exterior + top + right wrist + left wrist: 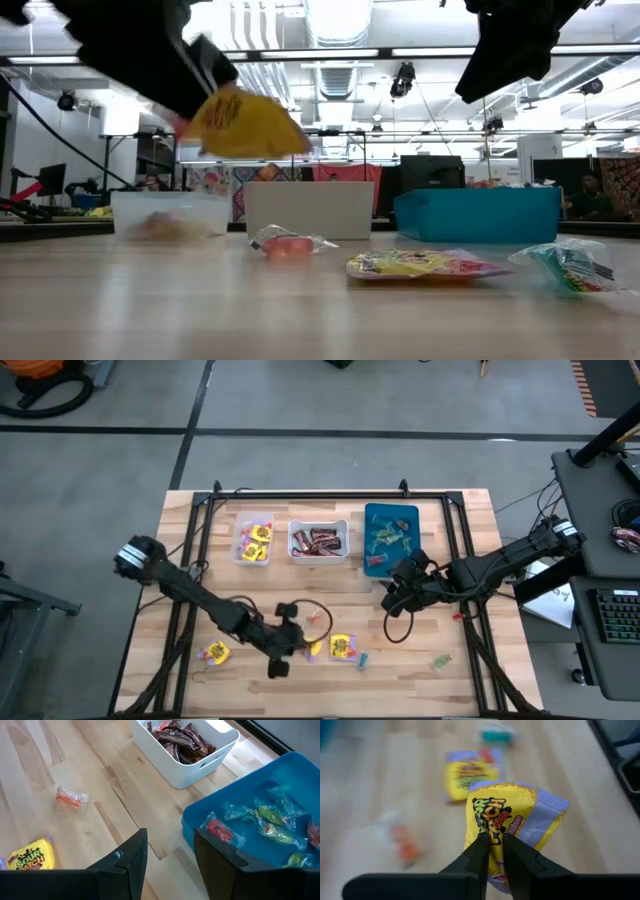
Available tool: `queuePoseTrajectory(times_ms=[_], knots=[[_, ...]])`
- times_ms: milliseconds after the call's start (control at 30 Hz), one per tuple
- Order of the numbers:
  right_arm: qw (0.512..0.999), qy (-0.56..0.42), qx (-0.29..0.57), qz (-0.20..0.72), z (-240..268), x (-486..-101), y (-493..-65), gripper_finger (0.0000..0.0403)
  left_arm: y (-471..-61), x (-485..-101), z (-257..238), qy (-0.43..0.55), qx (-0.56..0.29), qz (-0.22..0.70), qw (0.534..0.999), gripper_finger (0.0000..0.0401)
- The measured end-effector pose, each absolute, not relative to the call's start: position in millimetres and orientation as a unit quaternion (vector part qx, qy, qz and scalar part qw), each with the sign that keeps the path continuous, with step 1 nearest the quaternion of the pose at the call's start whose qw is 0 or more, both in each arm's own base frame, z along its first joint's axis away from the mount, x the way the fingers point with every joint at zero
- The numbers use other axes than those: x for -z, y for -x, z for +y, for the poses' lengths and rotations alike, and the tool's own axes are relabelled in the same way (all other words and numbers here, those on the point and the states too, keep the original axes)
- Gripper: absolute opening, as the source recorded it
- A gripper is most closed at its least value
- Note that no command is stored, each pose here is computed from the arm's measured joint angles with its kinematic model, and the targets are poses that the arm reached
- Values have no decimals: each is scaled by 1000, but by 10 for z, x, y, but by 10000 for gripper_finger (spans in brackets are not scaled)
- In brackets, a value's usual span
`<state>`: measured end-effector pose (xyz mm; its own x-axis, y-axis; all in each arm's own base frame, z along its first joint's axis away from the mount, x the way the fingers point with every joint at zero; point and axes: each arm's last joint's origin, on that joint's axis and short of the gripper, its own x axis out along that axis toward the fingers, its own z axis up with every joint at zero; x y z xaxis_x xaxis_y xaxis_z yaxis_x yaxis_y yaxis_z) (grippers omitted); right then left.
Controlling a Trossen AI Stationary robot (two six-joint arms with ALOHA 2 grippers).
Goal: Sort candy
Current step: Put the yellow candy into the transparent bin
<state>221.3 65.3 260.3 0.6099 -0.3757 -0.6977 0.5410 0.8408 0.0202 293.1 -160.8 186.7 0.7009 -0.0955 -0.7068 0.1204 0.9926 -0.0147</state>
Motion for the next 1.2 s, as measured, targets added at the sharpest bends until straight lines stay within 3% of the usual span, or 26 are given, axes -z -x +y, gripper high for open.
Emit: queuePoseTrajectory(times_ms=[233,500,900,1200], knots=[[893,-120,256,351,658,-2614,-2228,150,-2642,-2326,-1155,-50,-46,396,916,37],[893,-122,255,349,659,-2616,-2232,150,-2279,-2618,-441,-76,-214,426,876,37],[897,-127,253,340,665,-2627,-2247,150,-1885,-2376,786,39,-450,475,756,37],[897,-128,253,341,665,-2626,-2247,150,-1869,-2205,1094,74,-486,492,718,38]])
